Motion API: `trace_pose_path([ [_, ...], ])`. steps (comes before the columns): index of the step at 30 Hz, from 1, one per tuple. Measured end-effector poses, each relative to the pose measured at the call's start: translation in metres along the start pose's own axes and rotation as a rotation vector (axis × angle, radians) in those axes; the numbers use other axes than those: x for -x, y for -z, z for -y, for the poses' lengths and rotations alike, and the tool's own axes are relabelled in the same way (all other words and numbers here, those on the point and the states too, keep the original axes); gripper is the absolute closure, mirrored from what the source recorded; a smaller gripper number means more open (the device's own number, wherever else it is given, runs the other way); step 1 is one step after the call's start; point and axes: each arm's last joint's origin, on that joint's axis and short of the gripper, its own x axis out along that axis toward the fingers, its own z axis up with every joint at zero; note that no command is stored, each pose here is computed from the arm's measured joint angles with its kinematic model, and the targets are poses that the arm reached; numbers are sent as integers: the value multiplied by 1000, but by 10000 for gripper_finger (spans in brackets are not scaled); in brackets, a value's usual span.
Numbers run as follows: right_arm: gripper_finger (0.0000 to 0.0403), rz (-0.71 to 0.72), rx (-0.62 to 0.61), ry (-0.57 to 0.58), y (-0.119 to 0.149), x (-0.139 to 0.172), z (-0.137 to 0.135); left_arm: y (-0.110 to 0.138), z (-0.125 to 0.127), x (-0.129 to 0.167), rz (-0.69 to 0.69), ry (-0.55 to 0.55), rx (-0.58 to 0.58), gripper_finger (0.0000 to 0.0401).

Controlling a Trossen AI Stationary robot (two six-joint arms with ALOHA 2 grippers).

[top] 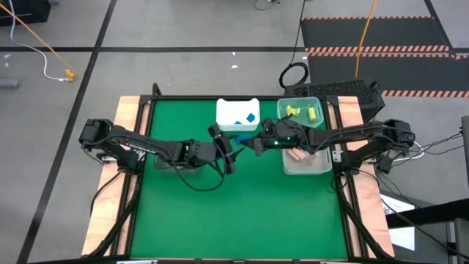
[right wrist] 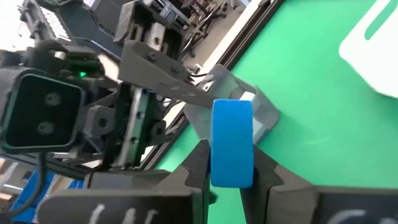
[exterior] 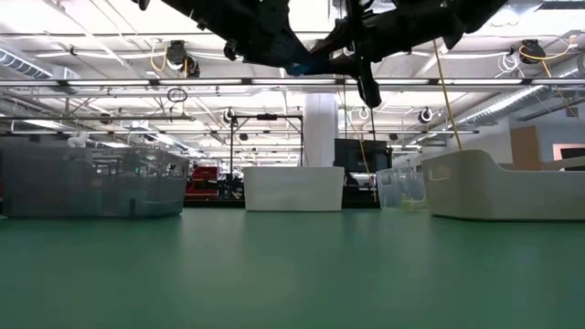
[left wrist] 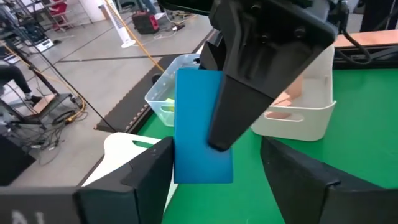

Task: Sort & place blocks by color
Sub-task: Put the blue block into the white bin

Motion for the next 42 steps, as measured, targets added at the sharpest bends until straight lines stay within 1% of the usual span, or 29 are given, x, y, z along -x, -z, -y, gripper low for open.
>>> trace_pose_path([
  [3,366,5,13,7,-9,0,7,0,-1,0,-2,-32,-1,155],
  [7,366,30,17,47,-24,1,22,0,-3,0,-5,-108,26,153],
  [12,366,20,23,73,-43,5,42,0,-6,1,-11,-209,33,152],
  [15,366,40,35,131,-55,9,56,-1,-6,1,9,-216,85,151],
  [18,366,79,58,180,-68,15,70,-8,-5,2,69,-210,154,151],
  [21,366,104,55,229,-78,16,85,-15,-4,4,131,-207,176,151],
  [24,366,103,36,267,-81,13,100,-26,-6,6,221,-214,212,151],
  [28,366,81,26,238,-79,-1,113,-40,-11,11,351,-227,296,151],
  [34,360,132,11,211,-81,-10,122,-55,-18,19,514,-238,433,151],
  [36,359,155,14,223,-82,-12,125,-57,-19,20,536,-239,451,151],
  [39,353,167,53,250,-81,-15,129,-57,-20,21,539,-239,452,151],
  [42,333,162,68,248,-80,-18,131,-57,-20,21,540,-241,448,151],
])
